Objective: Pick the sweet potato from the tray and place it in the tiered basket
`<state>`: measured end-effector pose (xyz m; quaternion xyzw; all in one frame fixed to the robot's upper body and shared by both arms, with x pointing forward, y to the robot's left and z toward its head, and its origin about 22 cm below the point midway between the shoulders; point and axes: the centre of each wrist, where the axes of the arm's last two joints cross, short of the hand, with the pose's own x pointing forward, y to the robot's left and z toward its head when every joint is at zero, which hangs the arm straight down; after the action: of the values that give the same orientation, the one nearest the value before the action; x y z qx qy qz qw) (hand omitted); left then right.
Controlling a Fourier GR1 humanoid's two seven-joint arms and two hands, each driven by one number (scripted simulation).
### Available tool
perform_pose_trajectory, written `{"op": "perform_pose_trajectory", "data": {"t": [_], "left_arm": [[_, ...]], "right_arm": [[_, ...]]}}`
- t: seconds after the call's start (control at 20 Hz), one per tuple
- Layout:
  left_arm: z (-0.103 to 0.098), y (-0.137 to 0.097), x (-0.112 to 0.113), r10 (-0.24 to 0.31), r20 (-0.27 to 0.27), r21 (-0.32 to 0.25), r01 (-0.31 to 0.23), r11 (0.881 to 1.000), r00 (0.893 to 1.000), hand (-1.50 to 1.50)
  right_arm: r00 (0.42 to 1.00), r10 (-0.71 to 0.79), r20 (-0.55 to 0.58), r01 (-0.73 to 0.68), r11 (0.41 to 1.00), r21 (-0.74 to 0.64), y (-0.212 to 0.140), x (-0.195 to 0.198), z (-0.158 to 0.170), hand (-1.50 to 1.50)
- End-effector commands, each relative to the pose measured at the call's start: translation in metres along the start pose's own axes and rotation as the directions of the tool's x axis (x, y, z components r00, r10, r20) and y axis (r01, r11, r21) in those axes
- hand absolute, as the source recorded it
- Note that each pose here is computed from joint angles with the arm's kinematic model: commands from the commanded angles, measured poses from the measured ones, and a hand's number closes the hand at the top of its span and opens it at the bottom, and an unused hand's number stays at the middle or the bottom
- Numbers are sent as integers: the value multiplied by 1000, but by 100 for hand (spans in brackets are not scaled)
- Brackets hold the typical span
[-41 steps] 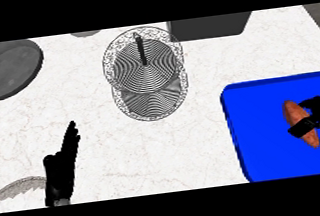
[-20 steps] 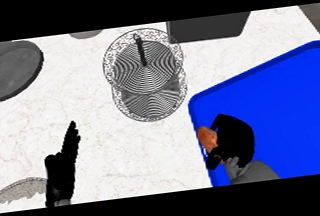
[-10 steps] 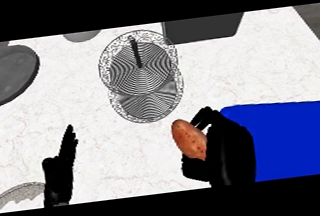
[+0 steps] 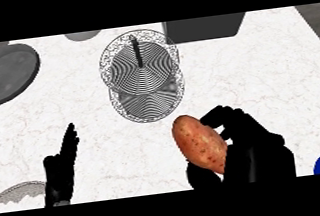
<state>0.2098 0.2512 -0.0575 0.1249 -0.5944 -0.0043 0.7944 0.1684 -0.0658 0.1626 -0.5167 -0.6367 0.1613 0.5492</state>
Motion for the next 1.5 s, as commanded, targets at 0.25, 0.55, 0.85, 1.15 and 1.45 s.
{"op": "perform_pose_trajectory", "data": {"t": [0.25,0.55,0.85,1.15,1.45], "left_arm": [[-7,-5,11,-11,30,-29,12,1000,999,0],[-2,-6,5,-17,30,-48,18,999,999,0],[-9,-13,14,-12,38,-36,13,999,999,0],[-10,-10,11,-11,33,-73,14,997,999,0],[-13,-16,17,-5,48,-67,9,998,999,0]], "right_arm": [[974,61,-217,-75,996,-56,-23,22,-24,150],[953,41,-300,-68,994,-82,-20,37,-74,150],[956,86,-282,-92,996,-7,-12,64,-102,150],[951,138,-278,-127,990,54,16,88,-135,150],[935,161,-317,-140,986,88,45,95,-155,150]]}}
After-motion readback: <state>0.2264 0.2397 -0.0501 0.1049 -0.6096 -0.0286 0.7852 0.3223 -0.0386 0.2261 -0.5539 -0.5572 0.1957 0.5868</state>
